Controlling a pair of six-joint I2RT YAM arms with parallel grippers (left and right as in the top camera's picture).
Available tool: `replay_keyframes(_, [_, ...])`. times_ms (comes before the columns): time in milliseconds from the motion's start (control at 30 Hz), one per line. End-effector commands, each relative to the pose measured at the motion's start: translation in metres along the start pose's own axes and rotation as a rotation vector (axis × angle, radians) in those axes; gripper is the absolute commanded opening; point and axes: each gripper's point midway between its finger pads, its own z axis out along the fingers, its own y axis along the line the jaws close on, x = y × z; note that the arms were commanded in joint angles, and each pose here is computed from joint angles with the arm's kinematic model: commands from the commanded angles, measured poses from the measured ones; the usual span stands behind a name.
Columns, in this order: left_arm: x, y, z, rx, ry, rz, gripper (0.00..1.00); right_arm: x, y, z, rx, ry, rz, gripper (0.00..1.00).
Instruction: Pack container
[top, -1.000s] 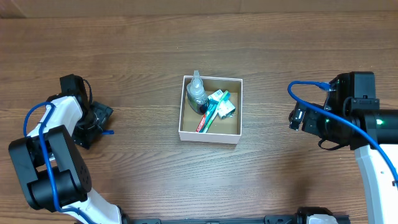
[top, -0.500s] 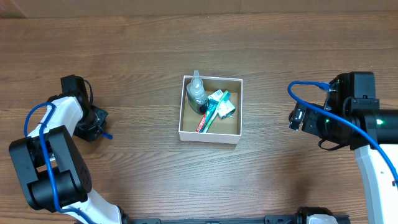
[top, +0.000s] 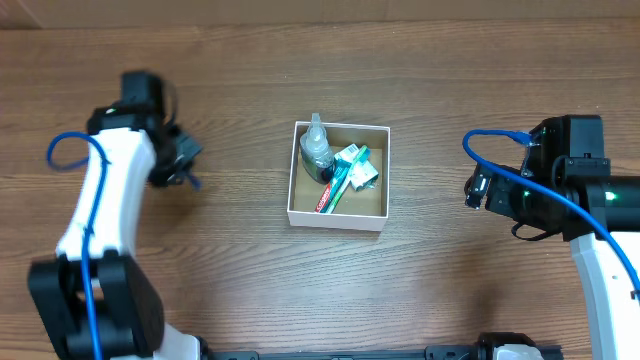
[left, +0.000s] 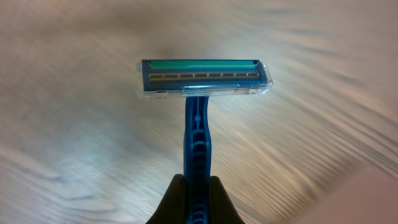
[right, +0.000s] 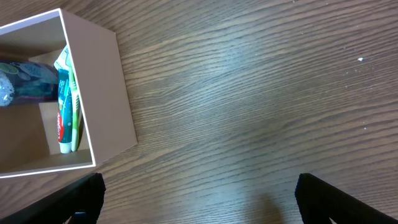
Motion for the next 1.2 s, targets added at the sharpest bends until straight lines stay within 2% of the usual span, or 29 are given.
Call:
replay_keyframes(0, [0.024,-0.088,-0.082,0.171,-0.230,0.287,0.04,-0.001,0.000,0.000,-0.002,-0.005,-0.004,1.00])
replay_keyframes(67, [0.059,-0.142,-0.111,0.275,-0.341,0.501,0.04,-0.001,0.000,0.000,-0.002,-0.005,-0.004,1.00])
replay_keyframes(100, [0.092,-0.174,-0.122,0.336,-0.376,0.690,0.04,-0.001,0.000,0.000,-0.002,-0.005,-0.004,1.00])
replay_keyframes(167, [0.144,-0.204,-0.120,0.380,-0.371,0.917,0.04,-0.001,0.000,0.000,-0.002,-0.005,-0.004,1.00])
replay_keyframes(200, [0.162,-0.210,-0.112,0.376,-0.347,0.970,0.04,-0.001,0.000,0.000,-0.002,-0.005,-0.004,1.00])
replay_keyframes(333, [0.208,-0.219,-0.035,0.297,-0.156,1.073,0.04,0.000,-0.001,0.000,-0.001,0.000,-0.003,1.00])
replay_keyframes(433, [0.212,-0.213,0.009,0.214,-0.086,1.081,0.09,0.000,-0.001,0.000,0.000,0.001,-0.003,1.00])
replay_keyframes(500, [0.210,-0.211,0.014,0.203,-0.078,1.077,0.12,0.001,-0.001,0.000,0.000,0.002,-0.003,1.00])
replay_keyframes(533, [0.209,-0.212,0.012,0.207,-0.083,1.079,0.19,0.000,-0.001,0.000,0.000,0.002,-0.003,1.00])
replay_keyframes(567, [0.207,-0.215,0.006,0.213,-0.093,1.104,0.34,0.000,-0.001,0.000,0.000,0.002,-0.003,1.00])
replay_keyframes(600, [0.204,-0.217,-0.006,0.212,-0.101,1.124,0.70,0.000,-0.001,0.000,0.000,0.002,-0.003,1.00])
replay_keyframes(633, [0.195,-0.218,-0.026,0.199,-0.120,1.122,0.81,0.001,-0.001,0.000,0.000,0.002,-0.003,1.00])
replay_keyframes(733, [0.156,-0.215,-0.104,0.188,-0.245,1.026,0.88,-0.003,0.000,0.000,-0.004,-0.013,-0.005,1.00])
replay_keyframes(800, [0.134,-0.210,-0.139,0.215,-0.323,0.963,0.89,-0.010,0.002,0.000,-0.012,-0.042,-0.008,1.00])
replay_keyframes(867, [0.098,-0.191,-0.173,0.243,-0.406,0.835,0.93,-0.027,0.007,-0.002,-0.031,-0.111,-0.016,1.00])
replay_keyframes(900, [0.068,-0.169,-0.189,0.250,-0.434,0.737,0.95,-0.042,0.012,-0.003,-0.046,-0.171,-0.027,1.00])
replay_keyframes(967, [0.033,-0.138,-0.199,0.232,-0.455,0.633,0.96,-0.058,0.018,-0.002,-0.060,-0.223,-0.040,1.00])
replay_keyframes(1000, [0.003,-0.109,-0.203,0.210,-0.465,0.538,0.99,-0.070,0.024,0.003,-0.070,-0.251,-0.051,1.00])
replay_keyframes(1167, [-0.059,-0.044,-0.192,0.096,-0.476,0.334,1.00,-0.116,0.051,0.027,-0.103,-0.356,-0.191,1.00])
